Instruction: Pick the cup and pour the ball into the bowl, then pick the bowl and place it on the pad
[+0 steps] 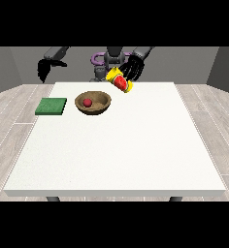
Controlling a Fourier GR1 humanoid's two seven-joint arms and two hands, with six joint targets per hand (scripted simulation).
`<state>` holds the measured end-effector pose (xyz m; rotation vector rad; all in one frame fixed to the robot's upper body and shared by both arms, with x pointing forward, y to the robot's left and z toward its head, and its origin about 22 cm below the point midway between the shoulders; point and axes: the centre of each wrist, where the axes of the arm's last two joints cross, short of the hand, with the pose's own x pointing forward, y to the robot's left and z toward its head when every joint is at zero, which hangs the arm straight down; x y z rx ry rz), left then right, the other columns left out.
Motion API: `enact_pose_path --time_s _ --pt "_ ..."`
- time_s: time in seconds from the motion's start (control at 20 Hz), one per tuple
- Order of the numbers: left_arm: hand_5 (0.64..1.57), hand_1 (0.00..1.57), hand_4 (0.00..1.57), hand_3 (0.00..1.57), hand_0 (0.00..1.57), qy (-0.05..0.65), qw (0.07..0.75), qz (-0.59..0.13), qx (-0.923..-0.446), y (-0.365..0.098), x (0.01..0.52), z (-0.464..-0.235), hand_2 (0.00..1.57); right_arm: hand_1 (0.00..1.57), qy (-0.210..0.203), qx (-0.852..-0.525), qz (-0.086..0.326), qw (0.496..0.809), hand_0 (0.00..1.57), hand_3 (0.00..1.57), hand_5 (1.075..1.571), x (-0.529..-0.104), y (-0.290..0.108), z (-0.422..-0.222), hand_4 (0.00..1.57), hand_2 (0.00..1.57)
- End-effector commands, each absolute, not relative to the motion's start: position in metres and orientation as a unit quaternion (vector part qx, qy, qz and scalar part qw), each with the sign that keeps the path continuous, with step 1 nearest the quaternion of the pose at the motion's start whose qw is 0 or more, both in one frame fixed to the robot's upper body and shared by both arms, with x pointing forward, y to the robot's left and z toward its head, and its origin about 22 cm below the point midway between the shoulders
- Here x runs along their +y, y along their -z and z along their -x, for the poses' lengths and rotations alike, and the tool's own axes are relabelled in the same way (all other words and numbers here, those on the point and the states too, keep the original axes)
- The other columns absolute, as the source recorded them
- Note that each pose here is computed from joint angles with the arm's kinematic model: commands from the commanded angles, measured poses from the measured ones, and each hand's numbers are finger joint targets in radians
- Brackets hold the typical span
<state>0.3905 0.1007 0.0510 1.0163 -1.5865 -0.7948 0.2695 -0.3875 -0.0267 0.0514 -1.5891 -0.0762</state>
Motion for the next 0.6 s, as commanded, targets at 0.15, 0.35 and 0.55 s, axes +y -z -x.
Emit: enact_pose_path --time_s 0.15,0.35,0.55 --pt "1.556 0.0 0.0 0.0 0.0 0.105 0.628 -0.209 -0.742 -0.054 0.129 -0.371 0.0 0.0 0.04 -0.74 -0.028 0.671 0.0 0.0 1.57 -0.335 0.011 -0.307 0.29 0.0" --pt "1.565 0.0 0.0 0.0 0.0 0.094 0.607 -0.091 -0.784 -0.041 0.133 -0.349 0.0 0.0 0.076 -0.735 -0.006 0.673 0.0 0.0 1.571 -0.295 0.025 -0.312 0.21 0.0" --pt "1.564 0.0 0.0 0.0 0.0 0.121 0.591 -0.036 -0.797 -0.034 0.159 -0.343 0.0 0.0 0.107 -0.731 0.021 0.673 0.0 0.0 1.57 -0.296 0.046 -0.303 0.32 0.0"
